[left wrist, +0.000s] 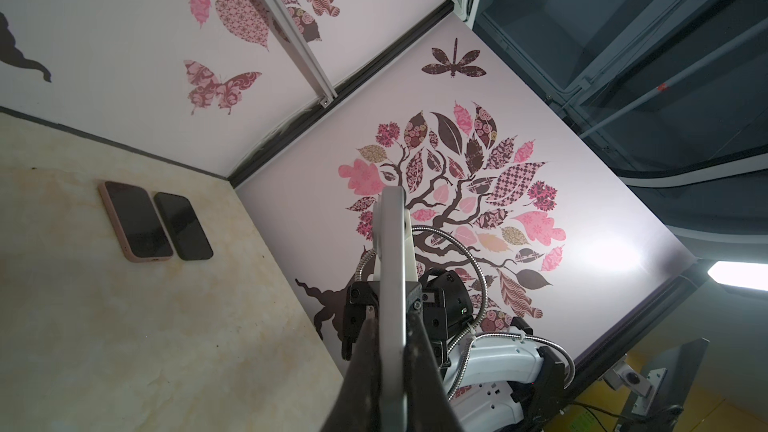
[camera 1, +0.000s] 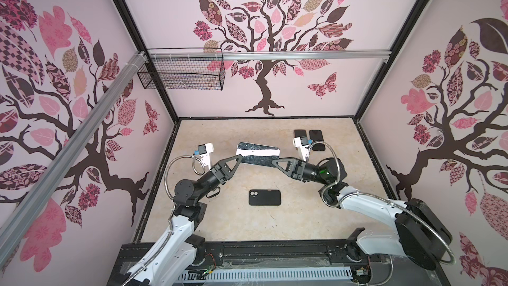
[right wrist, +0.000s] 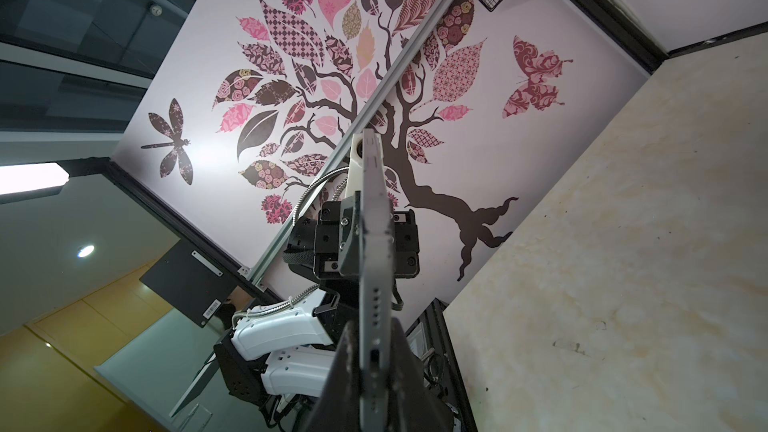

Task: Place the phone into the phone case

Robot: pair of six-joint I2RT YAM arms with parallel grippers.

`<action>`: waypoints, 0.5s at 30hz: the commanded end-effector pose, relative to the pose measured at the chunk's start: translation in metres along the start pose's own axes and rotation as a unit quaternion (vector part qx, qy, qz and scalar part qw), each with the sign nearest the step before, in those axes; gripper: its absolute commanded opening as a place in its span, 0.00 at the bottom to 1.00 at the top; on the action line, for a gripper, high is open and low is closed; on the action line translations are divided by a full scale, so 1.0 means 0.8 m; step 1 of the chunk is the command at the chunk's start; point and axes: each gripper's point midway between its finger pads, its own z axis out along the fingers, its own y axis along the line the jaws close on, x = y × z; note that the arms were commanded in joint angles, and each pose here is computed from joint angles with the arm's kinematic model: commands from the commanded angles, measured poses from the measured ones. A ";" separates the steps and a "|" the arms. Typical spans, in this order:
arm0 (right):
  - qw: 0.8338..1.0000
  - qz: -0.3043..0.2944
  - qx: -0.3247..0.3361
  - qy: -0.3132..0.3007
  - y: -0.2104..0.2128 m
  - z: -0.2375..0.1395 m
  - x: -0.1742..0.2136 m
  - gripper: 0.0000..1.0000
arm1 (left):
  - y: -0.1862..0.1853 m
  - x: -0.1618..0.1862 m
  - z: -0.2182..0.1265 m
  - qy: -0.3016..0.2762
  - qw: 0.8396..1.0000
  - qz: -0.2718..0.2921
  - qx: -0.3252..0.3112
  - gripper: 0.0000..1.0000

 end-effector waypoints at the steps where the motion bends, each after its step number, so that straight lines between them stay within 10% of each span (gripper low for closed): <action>1: 0.999 -0.034 0.001 -0.018 0.021 0.002 -0.024 0.03 | 0.007 0.012 -0.002 0.019 1.000 -0.001 -0.003 0.23; 8: 0.998 -0.034 0.044 -0.030 0.006 -0.021 -0.038 0.00 | 0.040 0.031 -0.009 0.045 0.997 -0.014 -0.053 0.63; 15: 0.991 -0.048 0.123 -0.015 -0.016 -0.038 -0.037 0.00 | 0.081 0.048 -0.030 0.069 0.985 -0.002 -0.157 0.83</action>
